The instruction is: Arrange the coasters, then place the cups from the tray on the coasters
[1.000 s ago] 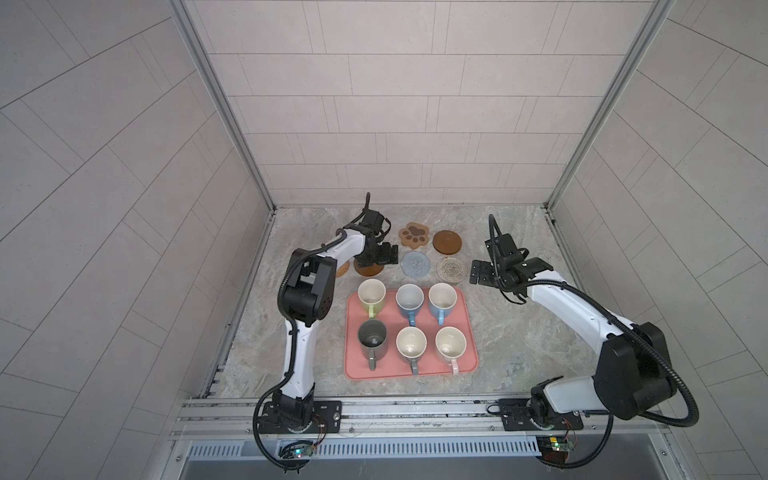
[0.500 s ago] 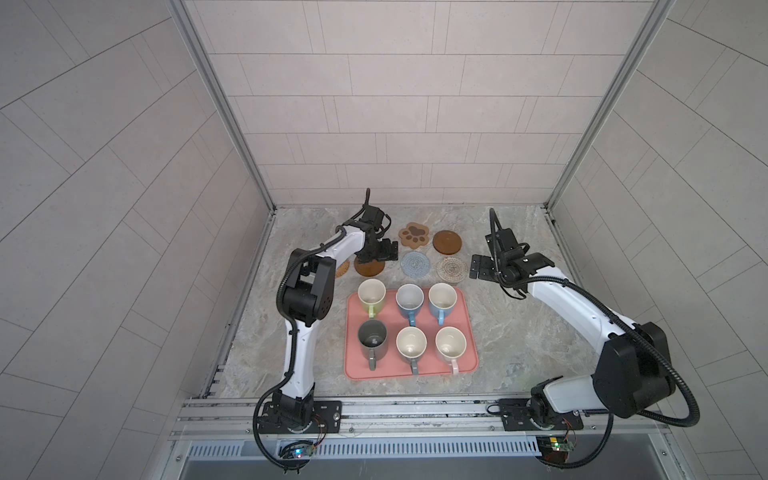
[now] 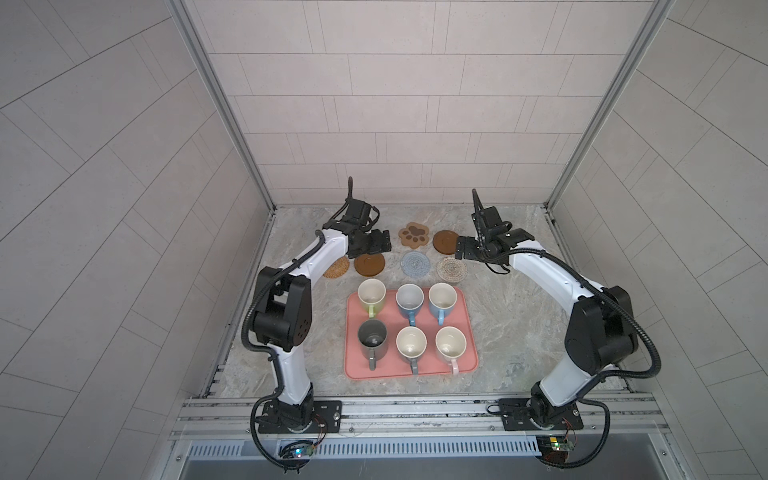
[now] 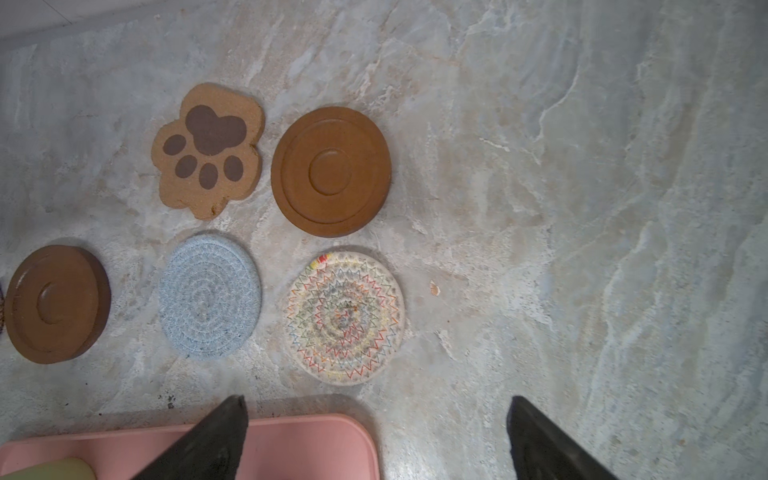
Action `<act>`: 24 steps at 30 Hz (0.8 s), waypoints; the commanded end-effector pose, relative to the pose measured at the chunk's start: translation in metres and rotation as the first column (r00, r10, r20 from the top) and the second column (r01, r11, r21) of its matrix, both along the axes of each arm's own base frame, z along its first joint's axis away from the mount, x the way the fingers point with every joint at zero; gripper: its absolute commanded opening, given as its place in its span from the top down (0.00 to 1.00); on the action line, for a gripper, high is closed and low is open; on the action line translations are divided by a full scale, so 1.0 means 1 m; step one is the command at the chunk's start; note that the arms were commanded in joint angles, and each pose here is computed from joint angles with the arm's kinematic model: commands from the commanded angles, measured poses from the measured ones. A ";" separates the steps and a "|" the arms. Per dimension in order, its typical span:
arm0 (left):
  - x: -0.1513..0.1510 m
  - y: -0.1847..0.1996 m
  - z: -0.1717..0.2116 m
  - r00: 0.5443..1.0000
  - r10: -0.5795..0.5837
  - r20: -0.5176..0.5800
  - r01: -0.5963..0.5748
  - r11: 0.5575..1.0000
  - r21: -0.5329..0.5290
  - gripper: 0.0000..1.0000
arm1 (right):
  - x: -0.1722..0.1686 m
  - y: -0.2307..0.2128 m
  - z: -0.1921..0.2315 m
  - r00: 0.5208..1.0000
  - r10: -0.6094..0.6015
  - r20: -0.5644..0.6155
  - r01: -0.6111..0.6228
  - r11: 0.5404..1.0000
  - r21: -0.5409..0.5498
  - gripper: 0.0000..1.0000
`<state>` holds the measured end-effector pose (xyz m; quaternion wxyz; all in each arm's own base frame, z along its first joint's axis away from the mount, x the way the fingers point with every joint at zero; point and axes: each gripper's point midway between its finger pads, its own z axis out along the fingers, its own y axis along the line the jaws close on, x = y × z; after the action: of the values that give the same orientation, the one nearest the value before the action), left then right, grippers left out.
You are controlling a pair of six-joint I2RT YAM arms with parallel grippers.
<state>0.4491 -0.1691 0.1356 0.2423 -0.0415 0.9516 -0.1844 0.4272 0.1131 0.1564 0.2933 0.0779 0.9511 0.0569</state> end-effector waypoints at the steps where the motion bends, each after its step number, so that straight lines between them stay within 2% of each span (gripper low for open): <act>1: -0.006 0.016 0.005 0.997 0.074 0.009 -0.074 0.997 -0.017 0.00 | 0.007 0.019 0.000 0.998 0.056 -0.019 -0.056 0.998 0.030 0.01; 9: -0.023 0.032 0.002 0.988 0.155 0.002 -0.154 0.985 -0.074 0.00 | 0.037 0.075 -0.023 0.974 0.216 -0.074 -0.206 0.971 0.120 0.03; 15: -0.029 0.036 -0.003 0.984 0.176 -0.008 -0.176 0.981 -0.081 0.00 | 0.053 0.126 -0.042 0.933 0.344 -0.102 -0.317 0.924 0.214 0.07; 24: -0.033 0.050 0.003 0.974 0.226 0.007 -0.224 0.969 -0.105 0.00 | 0.053 0.187 -0.076 0.864 0.475 -0.169 -0.421 0.864 0.277 0.12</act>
<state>0.4144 -0.1277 0.1255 0.2462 -0.1404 0.9380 -0.1993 0.4946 0.2870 0.0850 0.1815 -0.0865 0.9559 0.2140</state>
